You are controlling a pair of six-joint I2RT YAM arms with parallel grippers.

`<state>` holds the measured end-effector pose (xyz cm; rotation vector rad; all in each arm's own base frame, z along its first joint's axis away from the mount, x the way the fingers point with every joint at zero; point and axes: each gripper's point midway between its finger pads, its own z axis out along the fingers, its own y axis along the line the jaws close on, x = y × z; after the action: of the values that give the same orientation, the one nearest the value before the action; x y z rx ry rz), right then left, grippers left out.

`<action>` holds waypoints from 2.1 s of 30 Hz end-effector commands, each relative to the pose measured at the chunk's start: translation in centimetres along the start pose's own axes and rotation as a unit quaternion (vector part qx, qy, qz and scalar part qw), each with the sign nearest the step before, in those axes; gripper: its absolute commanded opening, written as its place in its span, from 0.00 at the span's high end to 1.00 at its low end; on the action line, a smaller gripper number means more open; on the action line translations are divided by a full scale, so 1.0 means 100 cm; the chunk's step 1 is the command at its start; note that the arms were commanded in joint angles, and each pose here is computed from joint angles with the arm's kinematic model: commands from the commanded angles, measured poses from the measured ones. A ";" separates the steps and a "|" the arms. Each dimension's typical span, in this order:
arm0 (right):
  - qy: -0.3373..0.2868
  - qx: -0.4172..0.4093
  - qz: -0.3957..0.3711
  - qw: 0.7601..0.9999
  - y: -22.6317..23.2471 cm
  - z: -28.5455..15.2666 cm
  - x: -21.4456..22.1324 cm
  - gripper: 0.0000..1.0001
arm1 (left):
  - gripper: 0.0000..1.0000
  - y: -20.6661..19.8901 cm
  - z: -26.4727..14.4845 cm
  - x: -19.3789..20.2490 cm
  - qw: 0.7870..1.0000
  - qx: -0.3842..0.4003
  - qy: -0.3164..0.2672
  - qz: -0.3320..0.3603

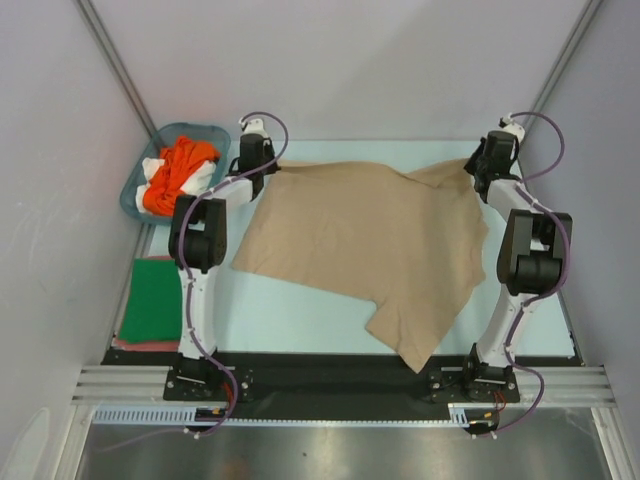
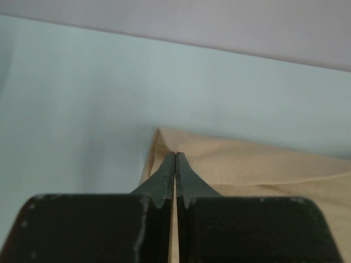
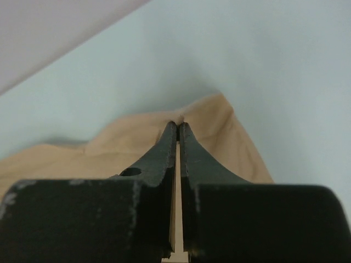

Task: Fold and stack the t-shirts
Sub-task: Flatten the tshirt out, then fold the tshirt

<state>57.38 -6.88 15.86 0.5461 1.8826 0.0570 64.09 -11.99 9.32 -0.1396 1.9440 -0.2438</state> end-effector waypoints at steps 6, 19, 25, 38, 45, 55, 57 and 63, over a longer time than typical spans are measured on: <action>-0.006 -0.016 0.011 1.000 0.018 -0.032 -0.036 1.00 | 1.00 0.005 0.000 -0.060 0.997 0.036 -0.052 -0.032; 0.115 0.013 0.107 0.987 0.010 -0.119 -0.006 1.00 | 1.00 0.015 -0.016 -0.040 0.992 0.046 0.074 -0.096; 0.170 0.032 0.133 0.976 -0.003 -0.145 0.018 1.00 | 1.00 0.017 -0.031 -0.025 0.989 0.040 0.117 -0.086; 0.247 0.040 0.202 0.947 -0.019 -0.180 0.048 1.00 | 1.00 0.034 -0.060 -0.003 0.982 0.004 0.181 -0.049; 0.253 0.035 0.201 0.946 -0.020 -0.188 0.043 1.00 | 1.00 0.049 -0.078 -0.004 0.981 -0.023 0.188 -0.042; 0.276 0.053 0.191 0.940 -0.034 -0.185 0.065 1.00 | 1.00 0.053 -0.078 0.025 0.972 -0.017 0.228 -0.057; 0.285 0.059 0.191 0.938 -0.038 -0.184 0.071 1.00 | 1.00 0.053 -0.078 0.034 0.969 -0.015 0.238 -0.063; 0.295 0.074 0.186 0.934 -0.051 -0.180 0.083 1.00 | 1.00 0.052 -0.077 0.046 0.965 -0.012 0.251 -0.074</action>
<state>37.36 -3.46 14.55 1.0867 2.3340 0.3897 55.23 -7.31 6.02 -0.2454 2.4617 -0.3586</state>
